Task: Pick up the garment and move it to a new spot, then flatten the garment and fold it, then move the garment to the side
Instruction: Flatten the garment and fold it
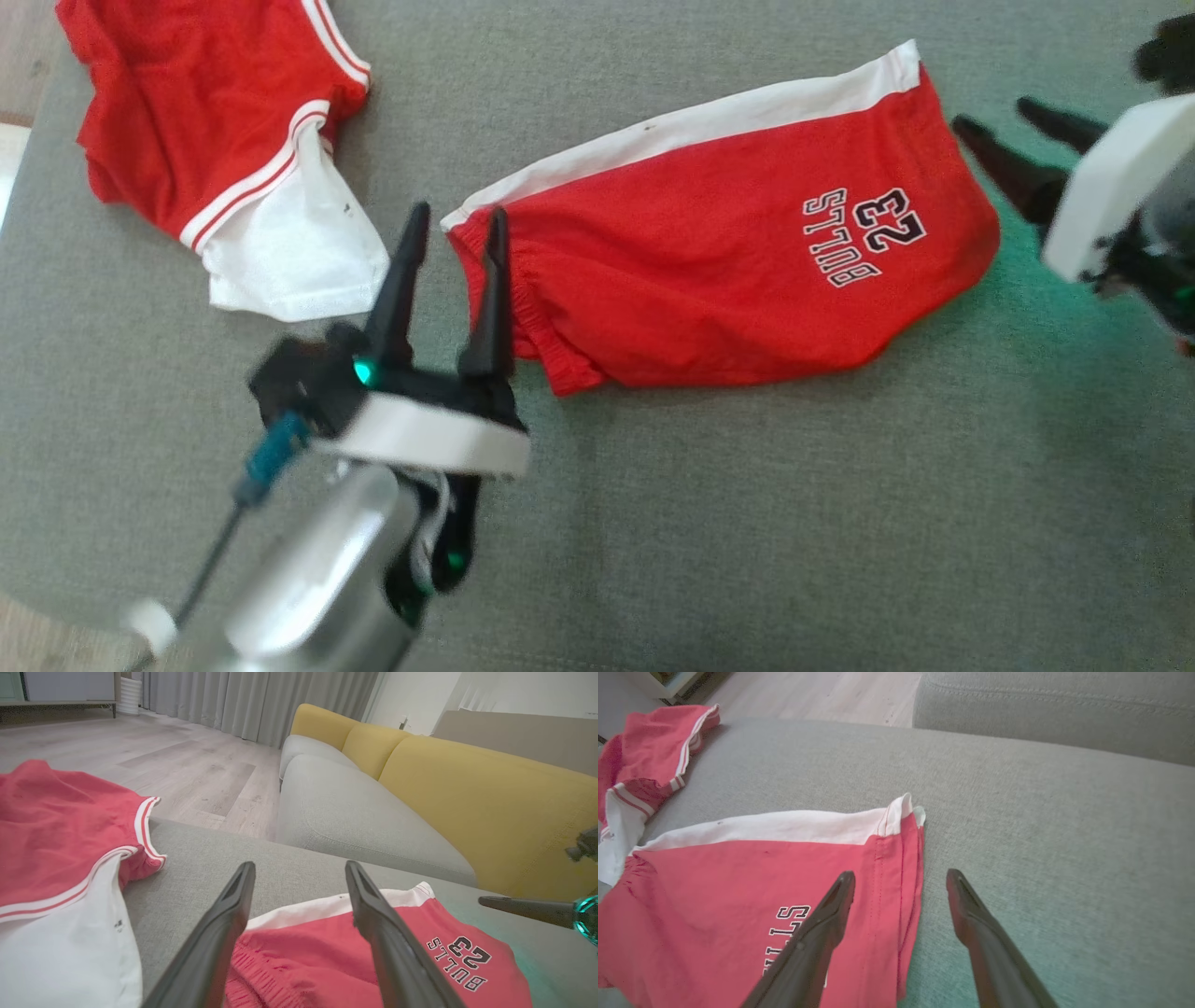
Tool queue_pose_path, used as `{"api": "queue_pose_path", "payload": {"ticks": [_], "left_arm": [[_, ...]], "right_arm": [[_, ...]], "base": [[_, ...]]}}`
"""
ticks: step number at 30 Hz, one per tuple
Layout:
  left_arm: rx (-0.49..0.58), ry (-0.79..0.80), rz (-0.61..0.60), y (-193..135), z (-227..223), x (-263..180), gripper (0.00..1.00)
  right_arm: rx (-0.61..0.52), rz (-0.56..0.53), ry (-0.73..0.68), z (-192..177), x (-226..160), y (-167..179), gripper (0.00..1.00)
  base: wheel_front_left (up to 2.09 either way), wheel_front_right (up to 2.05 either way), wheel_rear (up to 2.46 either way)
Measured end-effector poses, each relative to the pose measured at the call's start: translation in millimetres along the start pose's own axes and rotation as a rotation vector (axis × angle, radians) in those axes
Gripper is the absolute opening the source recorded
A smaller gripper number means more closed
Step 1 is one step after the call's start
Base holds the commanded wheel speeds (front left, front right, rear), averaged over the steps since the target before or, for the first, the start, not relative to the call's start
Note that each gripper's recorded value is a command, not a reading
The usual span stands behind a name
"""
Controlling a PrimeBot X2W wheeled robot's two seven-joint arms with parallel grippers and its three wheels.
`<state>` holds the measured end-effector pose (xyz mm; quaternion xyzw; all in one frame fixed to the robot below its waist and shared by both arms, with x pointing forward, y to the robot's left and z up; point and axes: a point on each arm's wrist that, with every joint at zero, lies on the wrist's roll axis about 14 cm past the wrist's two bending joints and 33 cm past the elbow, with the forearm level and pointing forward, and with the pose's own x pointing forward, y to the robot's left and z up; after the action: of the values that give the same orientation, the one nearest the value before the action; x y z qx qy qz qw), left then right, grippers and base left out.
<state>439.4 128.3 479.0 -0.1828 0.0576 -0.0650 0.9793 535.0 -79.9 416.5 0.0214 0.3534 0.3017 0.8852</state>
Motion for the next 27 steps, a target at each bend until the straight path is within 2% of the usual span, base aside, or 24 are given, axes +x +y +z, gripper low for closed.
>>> {"api": "queue_pose_path", "payload": {"ticks": [6, 11, 14, 19, 20, 21, 27], "left_arm": [[0.062, -0.028, 0.050, 4, -8, -16, 1.00], [0.071, -0.049, 0.045, 3, -8, -21, 1.00], [0.081, -0.059, 0.052, 5, -7, -23, 1.00], [0.082, -0.063, 0.065, 10, -8, -27, 1.00], [0.084, -0.063, 0.064, 10, -8, -27, 1.00], [0.083, -0.064, 0.068, 11, -8, -28, 1.00], [0.092, -0.067, 0.063, 10, -10, -36, 1.00]], "right_arm": [[-0.033, -0.036, 0.093, -18, 21, 6, 1.00], [-0.076, -0.132, 0.207, -42, 25, -7, 1.00], [-0.052, -0.142, 0.224, -42, 26, -3, 1.00], [0.038, -0.093, 0.220, -44, 32, 20, 1.00], [0.043, -0.087, 0.222, -44, 33, 24, 0.69], [0.047, -0.083, 0.218, -43, 34, 27, 0.00], [0.165, -0.072, 0.163, -48, 27, 37, 0.00]], "base": [[0.00, 0.00, 0.00], [0.00, 0.00, 0.00], [0.00, 0.00, 0.00], [0.00, 0.00, 0.00], [0.00, 0.00, 0.00], [0.00, 0.00, 0.00], [0.00, 0.00, 0.00]]}}
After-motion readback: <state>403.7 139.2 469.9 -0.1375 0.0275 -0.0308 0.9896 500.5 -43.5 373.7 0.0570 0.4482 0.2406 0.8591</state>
